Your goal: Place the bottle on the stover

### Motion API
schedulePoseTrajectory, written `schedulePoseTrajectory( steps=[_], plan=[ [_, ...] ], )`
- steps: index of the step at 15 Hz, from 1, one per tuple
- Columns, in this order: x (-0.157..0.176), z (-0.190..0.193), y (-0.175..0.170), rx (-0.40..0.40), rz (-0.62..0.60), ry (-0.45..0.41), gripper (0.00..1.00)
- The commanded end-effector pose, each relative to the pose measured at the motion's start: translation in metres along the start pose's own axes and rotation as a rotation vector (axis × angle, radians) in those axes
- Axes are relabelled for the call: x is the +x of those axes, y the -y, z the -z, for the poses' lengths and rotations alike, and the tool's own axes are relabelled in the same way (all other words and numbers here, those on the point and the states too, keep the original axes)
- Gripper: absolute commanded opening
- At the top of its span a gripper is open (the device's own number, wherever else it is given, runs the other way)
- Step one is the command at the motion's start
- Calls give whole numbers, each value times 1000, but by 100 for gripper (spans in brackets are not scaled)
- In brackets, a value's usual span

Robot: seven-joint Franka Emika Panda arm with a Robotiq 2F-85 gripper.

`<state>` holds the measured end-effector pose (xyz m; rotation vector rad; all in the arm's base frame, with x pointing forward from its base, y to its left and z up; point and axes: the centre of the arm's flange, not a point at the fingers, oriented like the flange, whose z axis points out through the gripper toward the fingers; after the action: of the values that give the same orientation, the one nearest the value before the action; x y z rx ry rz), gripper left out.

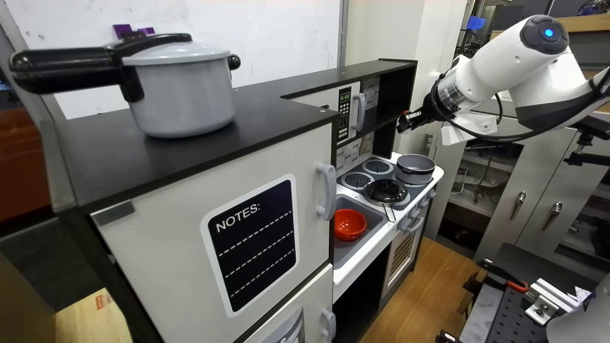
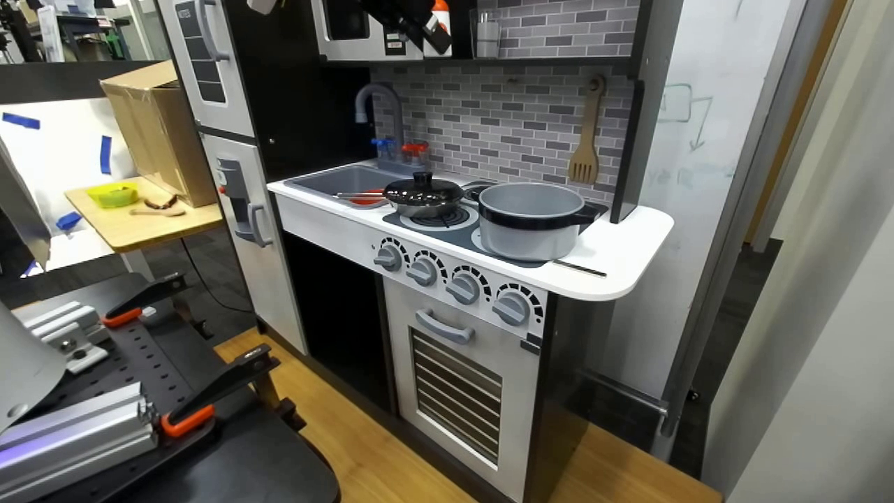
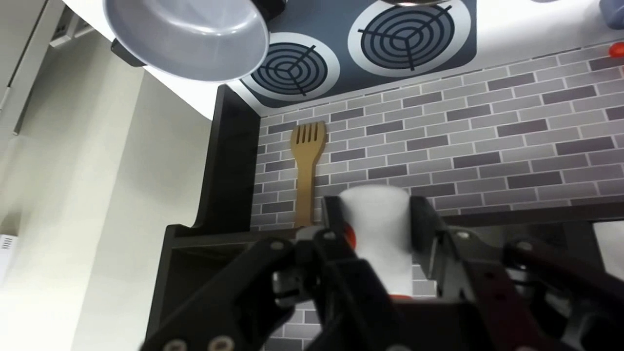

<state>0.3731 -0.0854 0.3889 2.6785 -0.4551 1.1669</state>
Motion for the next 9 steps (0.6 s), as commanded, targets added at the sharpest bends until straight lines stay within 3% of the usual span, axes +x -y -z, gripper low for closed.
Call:
schedulePoseTrajectory(
  steps=[1, 9],
  plan=[
    [3, 4, -5, -18, 17, 12, 12],
    [-9, -8, 8, 34, 64, 66, 12]
  ],
)
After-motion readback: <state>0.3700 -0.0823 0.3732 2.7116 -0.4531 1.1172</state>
